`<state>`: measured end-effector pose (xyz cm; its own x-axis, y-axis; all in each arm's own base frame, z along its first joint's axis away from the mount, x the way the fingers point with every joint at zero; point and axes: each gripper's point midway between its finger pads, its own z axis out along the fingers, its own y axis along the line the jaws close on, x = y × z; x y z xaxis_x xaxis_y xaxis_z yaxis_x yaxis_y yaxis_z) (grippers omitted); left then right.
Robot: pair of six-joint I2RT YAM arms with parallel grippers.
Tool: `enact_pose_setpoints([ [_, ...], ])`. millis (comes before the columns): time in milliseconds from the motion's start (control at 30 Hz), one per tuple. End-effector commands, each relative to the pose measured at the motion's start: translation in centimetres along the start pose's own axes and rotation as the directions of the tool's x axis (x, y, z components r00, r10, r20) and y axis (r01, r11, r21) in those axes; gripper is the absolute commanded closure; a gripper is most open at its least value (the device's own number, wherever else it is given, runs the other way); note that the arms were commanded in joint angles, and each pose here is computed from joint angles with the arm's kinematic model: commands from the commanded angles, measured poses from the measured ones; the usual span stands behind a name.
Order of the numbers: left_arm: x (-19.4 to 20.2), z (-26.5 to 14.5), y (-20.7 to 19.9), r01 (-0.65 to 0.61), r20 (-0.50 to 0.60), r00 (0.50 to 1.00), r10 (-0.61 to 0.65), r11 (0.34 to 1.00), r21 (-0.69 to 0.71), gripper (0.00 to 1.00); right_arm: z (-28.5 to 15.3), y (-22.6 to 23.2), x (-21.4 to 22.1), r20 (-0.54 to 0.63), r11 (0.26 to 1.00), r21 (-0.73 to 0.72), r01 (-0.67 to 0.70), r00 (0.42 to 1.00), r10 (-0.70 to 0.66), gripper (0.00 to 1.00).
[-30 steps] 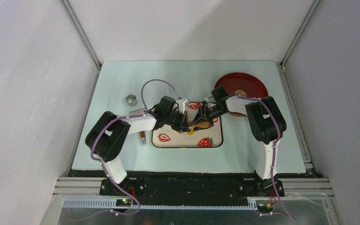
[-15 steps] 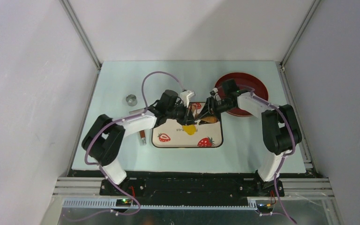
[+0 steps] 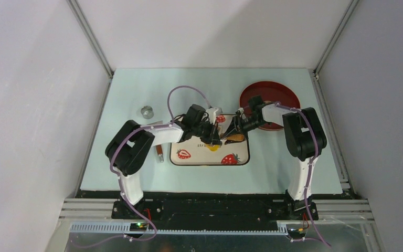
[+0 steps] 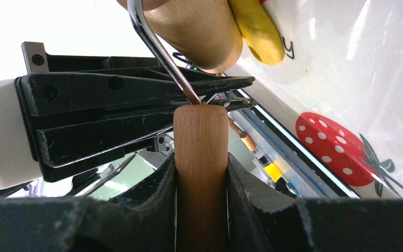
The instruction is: Roll out the dumpling wrappers from the dough
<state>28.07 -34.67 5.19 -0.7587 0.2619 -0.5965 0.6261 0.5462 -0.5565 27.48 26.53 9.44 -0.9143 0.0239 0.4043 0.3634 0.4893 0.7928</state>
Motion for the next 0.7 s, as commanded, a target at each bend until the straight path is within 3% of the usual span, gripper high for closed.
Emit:
enact_pose_setpoints([
  [0,-4.3,1.0,-2.3,0.016,0.101,0.995,-0.024,0.997,0.078,1.00,2.0,-0.1,-0.9,-0.015,0.999,0.006,0.051,0.999,-0.051,1.00],
  [400,-4.9,0.1,-0.8,0.035,0.105,0.994,-0.042,0.997,0.074,1.00,4.5,0.5,-2.3,-0.054,0.999,-0.048,0.009,0.998,-0.012,1.00],
  [667,-7.5,-3.1,-2.8,-0.057,0.176,0.984,0.041,0.995,0.082,1.00,3.5,5.9,-1.3,-0.023,0.983,-0.120,0.140,0.989,-0.144,1.00],
])
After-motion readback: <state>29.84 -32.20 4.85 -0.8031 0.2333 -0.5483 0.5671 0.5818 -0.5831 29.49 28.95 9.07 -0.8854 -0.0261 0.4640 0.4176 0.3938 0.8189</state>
